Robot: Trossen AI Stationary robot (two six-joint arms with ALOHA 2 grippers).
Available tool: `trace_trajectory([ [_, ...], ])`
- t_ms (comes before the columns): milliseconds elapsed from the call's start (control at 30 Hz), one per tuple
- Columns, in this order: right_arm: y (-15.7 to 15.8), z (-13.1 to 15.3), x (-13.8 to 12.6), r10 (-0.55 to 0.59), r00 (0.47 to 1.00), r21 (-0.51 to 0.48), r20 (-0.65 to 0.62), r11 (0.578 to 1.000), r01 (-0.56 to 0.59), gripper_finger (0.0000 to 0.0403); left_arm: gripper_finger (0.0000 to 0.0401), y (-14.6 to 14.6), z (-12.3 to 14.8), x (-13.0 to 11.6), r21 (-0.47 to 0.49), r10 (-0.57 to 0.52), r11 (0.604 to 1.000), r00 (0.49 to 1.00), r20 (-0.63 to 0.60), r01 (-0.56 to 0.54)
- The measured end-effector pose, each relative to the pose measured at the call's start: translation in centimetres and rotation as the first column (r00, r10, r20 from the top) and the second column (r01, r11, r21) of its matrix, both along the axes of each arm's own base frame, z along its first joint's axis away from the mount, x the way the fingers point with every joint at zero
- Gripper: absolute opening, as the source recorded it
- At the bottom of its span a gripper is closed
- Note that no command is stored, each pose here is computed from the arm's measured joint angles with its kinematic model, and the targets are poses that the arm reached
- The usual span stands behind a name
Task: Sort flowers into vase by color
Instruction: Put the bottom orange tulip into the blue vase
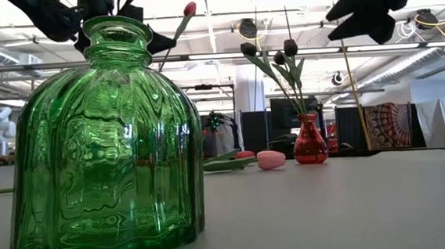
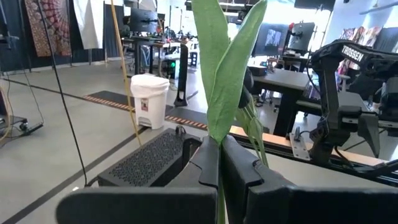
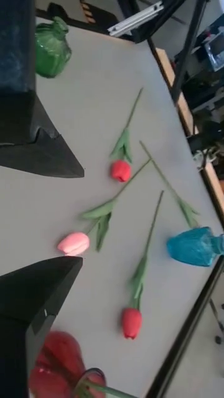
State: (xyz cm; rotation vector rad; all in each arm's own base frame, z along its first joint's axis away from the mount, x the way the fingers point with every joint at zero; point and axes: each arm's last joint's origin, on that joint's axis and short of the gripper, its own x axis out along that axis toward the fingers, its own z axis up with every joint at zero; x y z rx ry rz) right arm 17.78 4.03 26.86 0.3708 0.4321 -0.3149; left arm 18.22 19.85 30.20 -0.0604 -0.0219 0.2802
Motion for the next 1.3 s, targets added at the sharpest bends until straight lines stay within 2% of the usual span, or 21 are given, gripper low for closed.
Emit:
trace_trajectory([
  [433, -0.3, 0.4, 0.3, -0.017, 0.999, 0.009, 0.049, 1.000, 0.017, 0.0210, 0.0002, 0.2, -0.7, 0.7, -0.020, -0.009, 1.000, 1.000, -0.015, 0.009],
  [667, -0.3, 1.0, 0.6, -0.021, 0.994, 0.028, 0.110, 0.999, 0.018, 0.0210, 0.0002, 0.4, -0.7, 1.6, 0.003, -0.027, 1.000, 0.999, 0.043, 0.027],
  [833, -0.2, 1.1, 0.6, -0.022, 0.992, 0.031, 0.120, 0.999, 0.018, 0.0210, 0.0002, 0.6, -0.9, 1.7, -0.016, -0.022, 1.000, 0.999, 0.043, 0.023],
  [1033, -0.2, 1.1, 0.6, -0.022, 0.992, 0.031, 0.121, 0.999, 0.018, 0.0210, 0.0002, 0.7, -1.0, 1.6, 0.024, -0.017, 1.000, 1.000, 0.023, 0.017],
  [1300, -0.2, 1.2, 0.7, -0.022, 0.991, 0.035, 0.135, 0.999, 0.017, 0.0210, 0.0002, 1.0, -1.5, 1.2, -0.006, 0.003, 1.000, 1.000, -0.014, -0.003],
])
